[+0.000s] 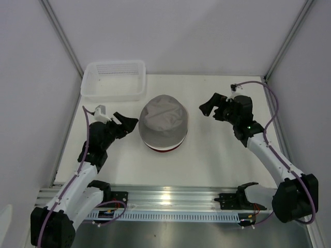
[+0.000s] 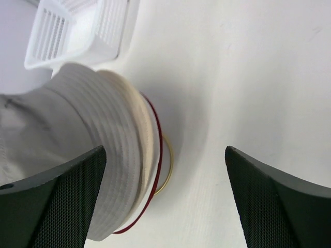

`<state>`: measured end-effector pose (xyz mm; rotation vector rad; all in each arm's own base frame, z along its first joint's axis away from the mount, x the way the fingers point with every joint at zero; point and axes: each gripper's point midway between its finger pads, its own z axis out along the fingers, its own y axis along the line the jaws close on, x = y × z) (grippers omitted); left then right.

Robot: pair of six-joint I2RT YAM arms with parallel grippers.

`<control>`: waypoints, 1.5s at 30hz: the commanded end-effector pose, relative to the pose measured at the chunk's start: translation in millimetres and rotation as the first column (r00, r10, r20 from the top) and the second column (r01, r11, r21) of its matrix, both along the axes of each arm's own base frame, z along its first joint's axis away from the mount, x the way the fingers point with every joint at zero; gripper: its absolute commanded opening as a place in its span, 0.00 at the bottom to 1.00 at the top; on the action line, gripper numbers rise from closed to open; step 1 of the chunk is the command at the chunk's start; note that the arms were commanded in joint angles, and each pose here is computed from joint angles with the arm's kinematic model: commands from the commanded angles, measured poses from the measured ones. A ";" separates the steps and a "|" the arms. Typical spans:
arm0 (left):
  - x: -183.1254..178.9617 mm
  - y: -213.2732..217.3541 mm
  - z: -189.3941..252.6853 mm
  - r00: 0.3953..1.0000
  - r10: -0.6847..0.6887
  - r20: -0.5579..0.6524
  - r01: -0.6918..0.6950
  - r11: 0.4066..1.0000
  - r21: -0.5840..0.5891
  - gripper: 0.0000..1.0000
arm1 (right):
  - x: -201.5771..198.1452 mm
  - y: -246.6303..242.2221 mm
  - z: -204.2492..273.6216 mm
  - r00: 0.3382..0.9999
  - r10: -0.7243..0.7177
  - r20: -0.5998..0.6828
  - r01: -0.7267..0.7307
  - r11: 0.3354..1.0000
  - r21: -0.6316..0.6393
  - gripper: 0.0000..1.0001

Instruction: Stack the hats

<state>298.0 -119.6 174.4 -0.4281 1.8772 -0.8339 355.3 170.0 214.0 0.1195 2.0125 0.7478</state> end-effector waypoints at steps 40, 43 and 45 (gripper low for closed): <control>-21.8 73.4 129.1 0.993 0.121 -0.001 -0.106 0.882 0.460 1.00 | 38.1 -70.5 109.5 0.921 -0.199 0.334 0.223 0.974 -0.035 0.99; -20.7 78.9 119.6 0.990 0.141 -0.010 -0.119 0.872 0.474 1.00 | 41.5 -67.1 105.1 0.930 -0.186 0.317 0.209 0.977 -0.039 0.99; -22.8 77.2 110.4 0.992 0.128 -0.023 -0.102 0.873 0.476 1.00 | 43.5 -64.0 105.7 0.933 -0.177 0.312 0.198 0.980 -0.034 0.99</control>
